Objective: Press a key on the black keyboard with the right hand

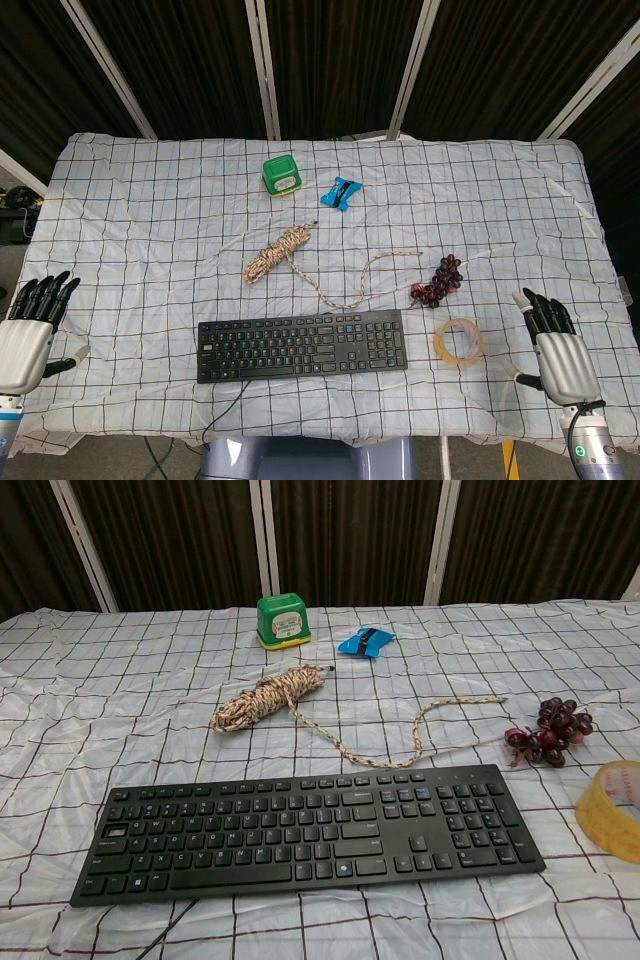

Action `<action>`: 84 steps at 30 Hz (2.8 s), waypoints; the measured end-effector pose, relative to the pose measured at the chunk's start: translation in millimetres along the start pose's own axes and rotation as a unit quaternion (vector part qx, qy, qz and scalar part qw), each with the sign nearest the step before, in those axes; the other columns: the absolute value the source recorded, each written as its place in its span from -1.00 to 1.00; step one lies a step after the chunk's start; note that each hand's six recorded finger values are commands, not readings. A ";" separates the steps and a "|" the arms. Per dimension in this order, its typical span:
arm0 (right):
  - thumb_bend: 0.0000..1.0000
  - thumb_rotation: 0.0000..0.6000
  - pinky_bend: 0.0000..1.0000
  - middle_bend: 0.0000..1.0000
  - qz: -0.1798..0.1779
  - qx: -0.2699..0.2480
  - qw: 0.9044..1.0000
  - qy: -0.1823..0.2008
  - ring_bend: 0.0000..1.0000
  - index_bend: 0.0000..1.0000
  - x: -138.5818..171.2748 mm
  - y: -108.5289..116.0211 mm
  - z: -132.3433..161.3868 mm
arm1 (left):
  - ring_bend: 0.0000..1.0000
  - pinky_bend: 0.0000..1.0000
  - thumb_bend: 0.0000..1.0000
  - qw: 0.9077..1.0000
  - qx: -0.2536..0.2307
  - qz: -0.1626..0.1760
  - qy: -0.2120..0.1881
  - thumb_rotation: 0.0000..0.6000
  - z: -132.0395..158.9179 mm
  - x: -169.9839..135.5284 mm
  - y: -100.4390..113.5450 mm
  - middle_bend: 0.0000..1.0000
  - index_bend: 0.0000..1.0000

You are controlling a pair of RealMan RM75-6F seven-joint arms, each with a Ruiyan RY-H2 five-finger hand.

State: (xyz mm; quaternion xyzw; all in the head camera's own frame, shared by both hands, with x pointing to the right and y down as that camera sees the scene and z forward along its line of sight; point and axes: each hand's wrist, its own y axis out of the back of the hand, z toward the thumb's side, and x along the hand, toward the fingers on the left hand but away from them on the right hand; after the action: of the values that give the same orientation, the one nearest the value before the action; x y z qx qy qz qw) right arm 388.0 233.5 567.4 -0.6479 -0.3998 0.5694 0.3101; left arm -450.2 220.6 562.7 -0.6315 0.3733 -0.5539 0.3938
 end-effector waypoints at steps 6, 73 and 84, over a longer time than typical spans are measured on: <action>-0.65 1.00 -1.00 -1.00 0.002 0.001 1.000 0.004 -1.00 -1.00 0.0 -0.6 2.7 | -1.00 -1.00 -0.78 1.000 -0.002 0.001 0.000 1.00 0.1 0.2 0.9 -1.00 -1.00; 0.12 1.00 0.38 0.79 0.272 -0.039 0.937 0.215 0.63 -0.81 -6.1 -132.7 169.6 | -1.00 -1.00 -0.78 1.000 -0.012 0.000 0.009 1.00 -3.6 4.1 -0.2 -1.00 -1.00; 0.14 1.00 0.39 0.79 0.282 -0.038 0.938 0.199 0.63 -0.81 -10.7 -143.1 171.4 | -1.00 -1.00 -0.78 1.000 -0.013 -0.002 0.008 1.00 -3.3 4.3 -0.5 -1.00 -1.00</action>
State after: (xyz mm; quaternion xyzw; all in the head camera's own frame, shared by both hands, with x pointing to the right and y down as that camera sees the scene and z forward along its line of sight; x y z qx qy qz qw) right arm 195.1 284.8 668.0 -0.8453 -0.1526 0.4773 0.1853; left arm -453.0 216.7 565.2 -0.6330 0.3824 -0.5548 0.3811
